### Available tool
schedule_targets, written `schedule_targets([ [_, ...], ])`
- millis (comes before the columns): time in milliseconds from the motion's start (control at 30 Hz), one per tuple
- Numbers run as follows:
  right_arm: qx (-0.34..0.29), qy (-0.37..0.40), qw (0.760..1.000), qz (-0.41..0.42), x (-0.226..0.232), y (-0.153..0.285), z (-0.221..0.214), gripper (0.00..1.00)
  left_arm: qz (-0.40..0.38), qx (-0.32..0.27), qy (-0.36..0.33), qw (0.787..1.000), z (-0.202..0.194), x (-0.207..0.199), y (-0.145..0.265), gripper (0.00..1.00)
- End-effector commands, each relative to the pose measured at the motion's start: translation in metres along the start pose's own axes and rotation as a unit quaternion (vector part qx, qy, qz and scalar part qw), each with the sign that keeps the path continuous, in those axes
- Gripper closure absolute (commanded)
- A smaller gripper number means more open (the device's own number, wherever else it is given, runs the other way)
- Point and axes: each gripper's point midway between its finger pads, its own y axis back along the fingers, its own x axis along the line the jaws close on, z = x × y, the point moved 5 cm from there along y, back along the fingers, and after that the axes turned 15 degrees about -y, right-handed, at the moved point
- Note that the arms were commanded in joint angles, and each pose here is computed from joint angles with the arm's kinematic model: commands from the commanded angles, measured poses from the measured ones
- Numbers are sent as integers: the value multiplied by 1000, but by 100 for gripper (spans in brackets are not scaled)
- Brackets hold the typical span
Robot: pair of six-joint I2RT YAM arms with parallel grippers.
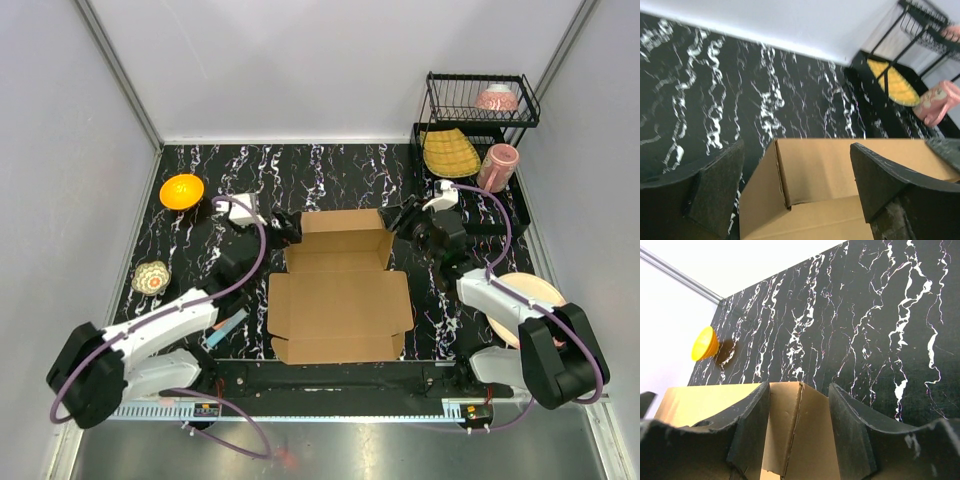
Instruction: Fold the paper box
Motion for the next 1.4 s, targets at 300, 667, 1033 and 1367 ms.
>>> schedule_targets([
  [300, 77, 18, 994, -75, -41, 16, -34, 46, -65, 89, 61, 992, -54, -6, -7, 46],
  [667, 94, 17, 991, -94, -57, 30, -47, 47, -70, 118, 64, 988, -79, 0, -7, 87],
  [1033, 119, -3, 987, -109, -76, 48, -67, 47, -73, 122, 87, 986, -86, 1, 2, 74],
  [1367, 110, -7, 990, -90, -57, 43, -55, 44, -91, 110, 92, 986, -69, -7, -1, 58],
])
